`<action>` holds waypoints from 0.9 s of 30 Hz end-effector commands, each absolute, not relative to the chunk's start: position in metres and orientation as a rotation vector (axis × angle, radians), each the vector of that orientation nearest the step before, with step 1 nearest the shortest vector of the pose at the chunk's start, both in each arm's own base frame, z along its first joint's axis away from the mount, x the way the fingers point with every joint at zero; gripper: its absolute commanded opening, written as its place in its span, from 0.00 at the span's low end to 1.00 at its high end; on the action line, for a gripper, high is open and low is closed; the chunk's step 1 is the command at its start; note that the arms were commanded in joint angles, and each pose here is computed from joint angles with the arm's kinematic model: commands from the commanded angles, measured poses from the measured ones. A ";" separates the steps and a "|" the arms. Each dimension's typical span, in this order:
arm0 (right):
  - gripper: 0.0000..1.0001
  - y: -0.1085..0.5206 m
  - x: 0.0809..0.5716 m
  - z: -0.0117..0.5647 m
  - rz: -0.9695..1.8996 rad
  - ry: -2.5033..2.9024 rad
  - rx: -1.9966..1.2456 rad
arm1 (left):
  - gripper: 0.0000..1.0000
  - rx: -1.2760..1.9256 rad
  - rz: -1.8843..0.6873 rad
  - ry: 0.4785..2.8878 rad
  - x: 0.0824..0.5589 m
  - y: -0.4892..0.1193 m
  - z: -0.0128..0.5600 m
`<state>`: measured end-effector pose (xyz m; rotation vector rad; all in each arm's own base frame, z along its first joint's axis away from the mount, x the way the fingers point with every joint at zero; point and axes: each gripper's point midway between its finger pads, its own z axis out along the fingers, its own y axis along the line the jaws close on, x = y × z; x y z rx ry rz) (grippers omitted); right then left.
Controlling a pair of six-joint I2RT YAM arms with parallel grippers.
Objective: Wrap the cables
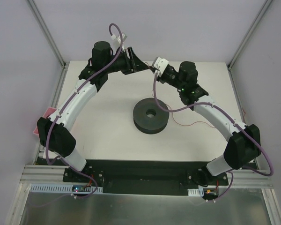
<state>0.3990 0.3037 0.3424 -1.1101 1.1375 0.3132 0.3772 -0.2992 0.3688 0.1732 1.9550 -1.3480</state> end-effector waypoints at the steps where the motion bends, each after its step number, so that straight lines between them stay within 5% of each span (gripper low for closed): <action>1: 0.00 0.285 0.412 0.377 0.296 1.119 -1.008 | 0.54 0.286 -1.306 1.828 0.365 -0.289 0.396; 2: 0.00 0.280 0.414 0.376 0.297 1.130 -0.998 | 0.63 0.285 -1.283 1.822 0.368 -0.282 0.395; 4: 0.00 0.268 0.418 0.379 0.288 1.146 -0.968 | 0.98 0.241 -1.243 1.845 0.379 -0.266 0.382; 22: 0.00 0.092 0.411 0.305 0.223 1.700 -0.758 | 0.99 0.271 -1.580 2.384 0.371 -0.243 0.149; 27: 0.00 0.072 0.386 0.267 0.322 1.902 -0.747 | 0.86 0.262 -1.709 2.452 0.366 -0.263 0.124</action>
